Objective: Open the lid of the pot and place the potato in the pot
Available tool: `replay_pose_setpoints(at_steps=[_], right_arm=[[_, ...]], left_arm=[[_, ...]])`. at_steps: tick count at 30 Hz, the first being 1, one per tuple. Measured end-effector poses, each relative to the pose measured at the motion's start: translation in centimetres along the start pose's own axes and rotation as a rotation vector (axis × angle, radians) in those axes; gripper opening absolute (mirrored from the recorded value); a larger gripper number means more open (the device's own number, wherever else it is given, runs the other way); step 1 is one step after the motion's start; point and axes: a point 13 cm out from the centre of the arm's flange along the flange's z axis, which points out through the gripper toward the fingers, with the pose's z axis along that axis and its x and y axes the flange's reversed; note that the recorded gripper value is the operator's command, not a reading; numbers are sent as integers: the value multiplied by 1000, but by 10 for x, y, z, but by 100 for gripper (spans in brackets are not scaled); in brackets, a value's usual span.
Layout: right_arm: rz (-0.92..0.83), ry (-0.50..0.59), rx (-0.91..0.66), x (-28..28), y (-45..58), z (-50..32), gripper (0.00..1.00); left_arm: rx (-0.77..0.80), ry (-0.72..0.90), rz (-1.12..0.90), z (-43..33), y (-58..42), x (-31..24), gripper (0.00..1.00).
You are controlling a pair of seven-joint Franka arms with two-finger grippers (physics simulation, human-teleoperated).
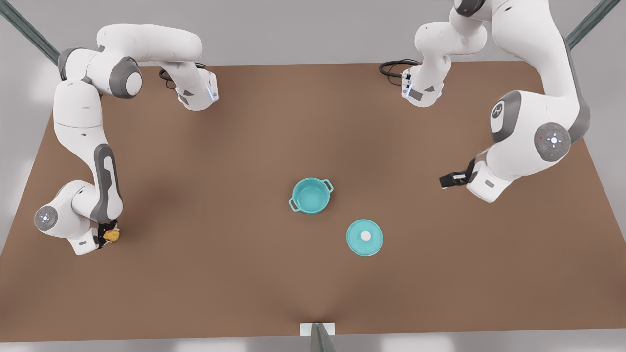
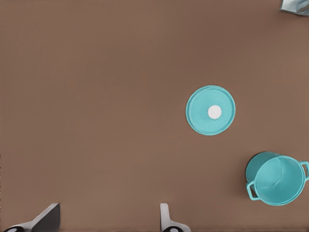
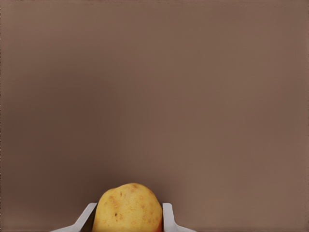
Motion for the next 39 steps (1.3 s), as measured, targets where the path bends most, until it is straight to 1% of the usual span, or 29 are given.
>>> replay_pose_setpoints(at_steps=[4,8,15,19,23,31,39], right_arm=[[-21,-8,19,-10,-6,-27,49],[-86,-19,37,-58,-6,-75,48],[-244,-26,17,-196,40,-147,48],[-333,-21,2,-292,92,-175,48],[-392,-10,-11,-368,149,-195,48],[-411,13,-37,-479,261,-211,48],[-340,-52,-47,-590,333,-208,48]], left_arm=[[-7,20,37,7,3,2,100],[-12,37,78,13,-2,7,100],[-13,34,120,14,-7,5,100],[-14,37,122,27,2,13,100],[-10,15,134,26,2,8,100],[-15,-29,158,15,-1,-3,100],[-6,-49,166,11,-2,-15,100]])
